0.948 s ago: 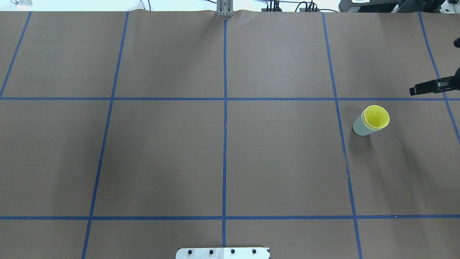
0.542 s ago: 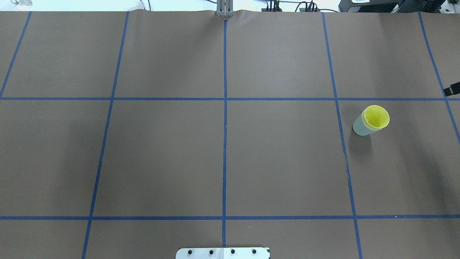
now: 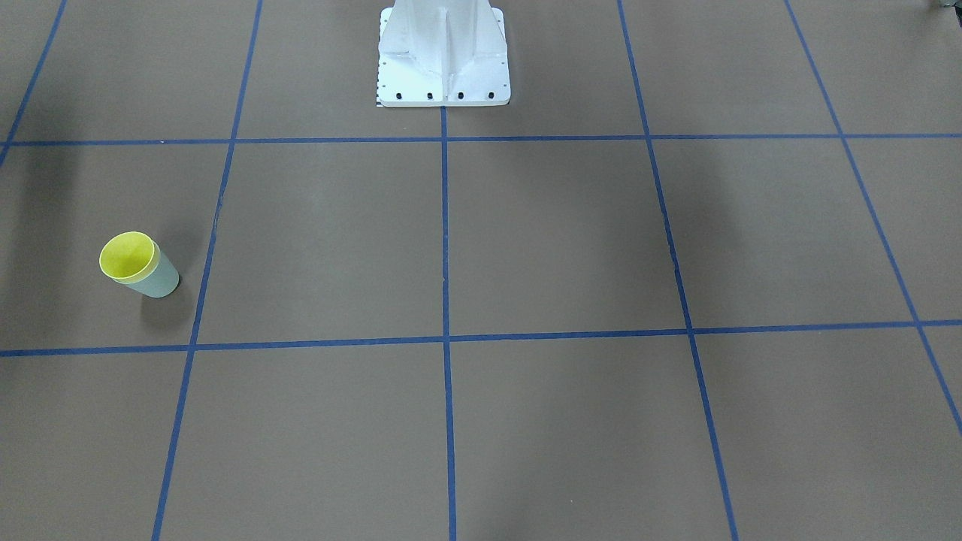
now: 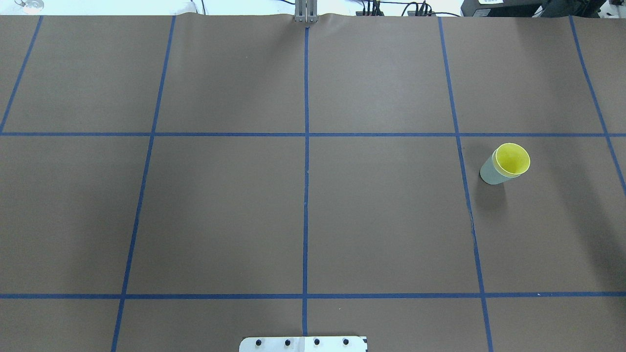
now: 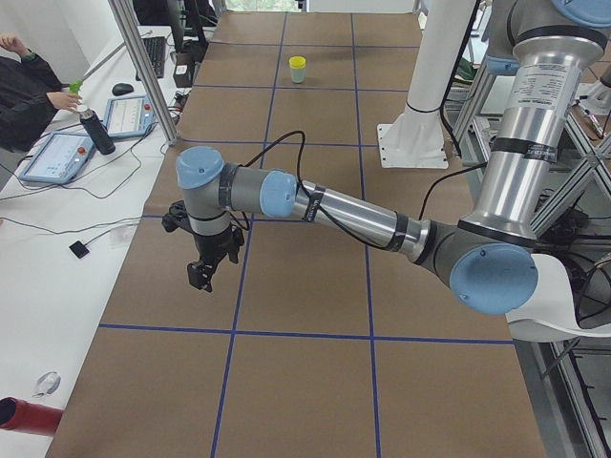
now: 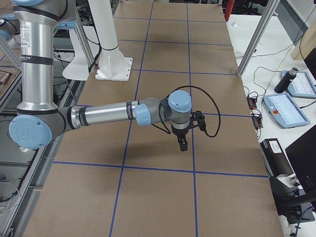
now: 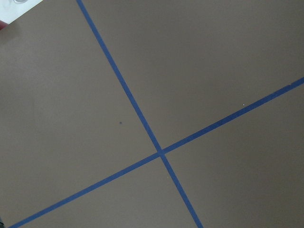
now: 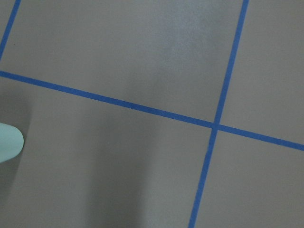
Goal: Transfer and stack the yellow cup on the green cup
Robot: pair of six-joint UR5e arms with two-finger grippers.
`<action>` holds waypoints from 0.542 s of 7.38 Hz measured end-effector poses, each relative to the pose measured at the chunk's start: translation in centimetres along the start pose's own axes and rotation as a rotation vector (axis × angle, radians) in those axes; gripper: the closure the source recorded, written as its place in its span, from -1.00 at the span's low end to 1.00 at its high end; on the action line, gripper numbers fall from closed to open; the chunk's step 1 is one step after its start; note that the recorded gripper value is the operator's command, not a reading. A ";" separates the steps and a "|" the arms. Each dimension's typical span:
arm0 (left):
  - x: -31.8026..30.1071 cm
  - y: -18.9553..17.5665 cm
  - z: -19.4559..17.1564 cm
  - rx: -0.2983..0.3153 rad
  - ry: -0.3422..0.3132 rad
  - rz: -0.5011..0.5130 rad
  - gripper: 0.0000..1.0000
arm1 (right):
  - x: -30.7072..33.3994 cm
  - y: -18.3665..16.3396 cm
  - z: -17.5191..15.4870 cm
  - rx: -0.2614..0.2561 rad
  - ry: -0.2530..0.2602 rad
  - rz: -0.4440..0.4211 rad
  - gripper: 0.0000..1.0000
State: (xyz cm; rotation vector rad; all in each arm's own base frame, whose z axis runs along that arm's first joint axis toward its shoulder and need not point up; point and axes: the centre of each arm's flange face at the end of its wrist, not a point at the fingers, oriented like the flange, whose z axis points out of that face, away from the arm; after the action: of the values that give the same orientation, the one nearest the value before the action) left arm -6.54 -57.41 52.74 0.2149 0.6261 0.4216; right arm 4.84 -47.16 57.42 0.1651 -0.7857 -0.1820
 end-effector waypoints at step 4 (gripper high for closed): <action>-1.6 3.6 2.3 -0.027 0.003 -0.047 -1.00 | 3.1 2.6 -0.5 -0.090 -0.006 0.084 -0.98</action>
State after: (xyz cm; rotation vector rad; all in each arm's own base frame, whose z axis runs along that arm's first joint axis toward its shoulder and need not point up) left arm -7.48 -55.04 56.59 0.1734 0.6266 0.3847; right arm 7.64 -45.25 59.74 0.0464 -0.7869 -0.1380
